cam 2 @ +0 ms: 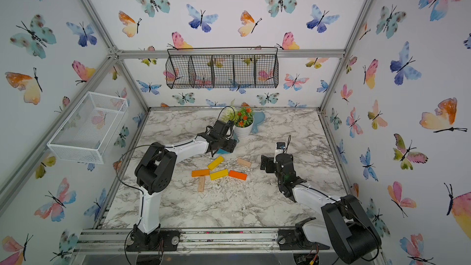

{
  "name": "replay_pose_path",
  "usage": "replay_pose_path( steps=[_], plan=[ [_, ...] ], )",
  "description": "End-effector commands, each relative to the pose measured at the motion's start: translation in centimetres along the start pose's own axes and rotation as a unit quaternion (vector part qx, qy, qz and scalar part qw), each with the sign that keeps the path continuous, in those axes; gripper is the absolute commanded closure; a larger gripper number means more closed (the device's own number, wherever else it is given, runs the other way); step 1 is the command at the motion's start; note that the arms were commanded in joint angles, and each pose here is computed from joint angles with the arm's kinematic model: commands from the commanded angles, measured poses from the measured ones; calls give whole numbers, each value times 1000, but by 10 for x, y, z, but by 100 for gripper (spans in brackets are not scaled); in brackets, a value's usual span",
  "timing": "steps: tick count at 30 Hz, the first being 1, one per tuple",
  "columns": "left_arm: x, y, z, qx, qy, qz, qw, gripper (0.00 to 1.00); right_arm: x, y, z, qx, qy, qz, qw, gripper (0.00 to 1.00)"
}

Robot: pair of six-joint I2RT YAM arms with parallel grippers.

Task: Assemble a giraffe with building blocks
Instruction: Pick up the building block from the center of the board.

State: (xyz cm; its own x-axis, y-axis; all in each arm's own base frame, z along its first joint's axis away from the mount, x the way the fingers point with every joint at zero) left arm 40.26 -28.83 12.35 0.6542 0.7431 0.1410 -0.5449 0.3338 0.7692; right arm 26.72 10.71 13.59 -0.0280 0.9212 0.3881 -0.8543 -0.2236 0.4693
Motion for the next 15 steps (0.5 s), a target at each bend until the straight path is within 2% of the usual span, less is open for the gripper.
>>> replay_pose_path(
  steps=[1,15],
  plan=[
    [-2,-14,-14,43,-28,-7,999,27,9,-2,6,-2,8,16,1000,1],
    [10,-24,-4,34,-29,34,998,27,11,-5,4,9,12,24,1000,1]
  ],
)
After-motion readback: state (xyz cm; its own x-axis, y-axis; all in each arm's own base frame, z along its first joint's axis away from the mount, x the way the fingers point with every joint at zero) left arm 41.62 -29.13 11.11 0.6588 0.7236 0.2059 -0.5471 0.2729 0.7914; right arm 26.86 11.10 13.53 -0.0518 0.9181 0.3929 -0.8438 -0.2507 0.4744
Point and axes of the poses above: each gripper's point midway between its finger pads, its own y axis back along the fingers, its own x axis along the line the jaws close on, z = x × y, the point moved 8 cm from there along y, back along the fingers, and after that the axes turned 14 degrees about -y, right-handed, at the moved point
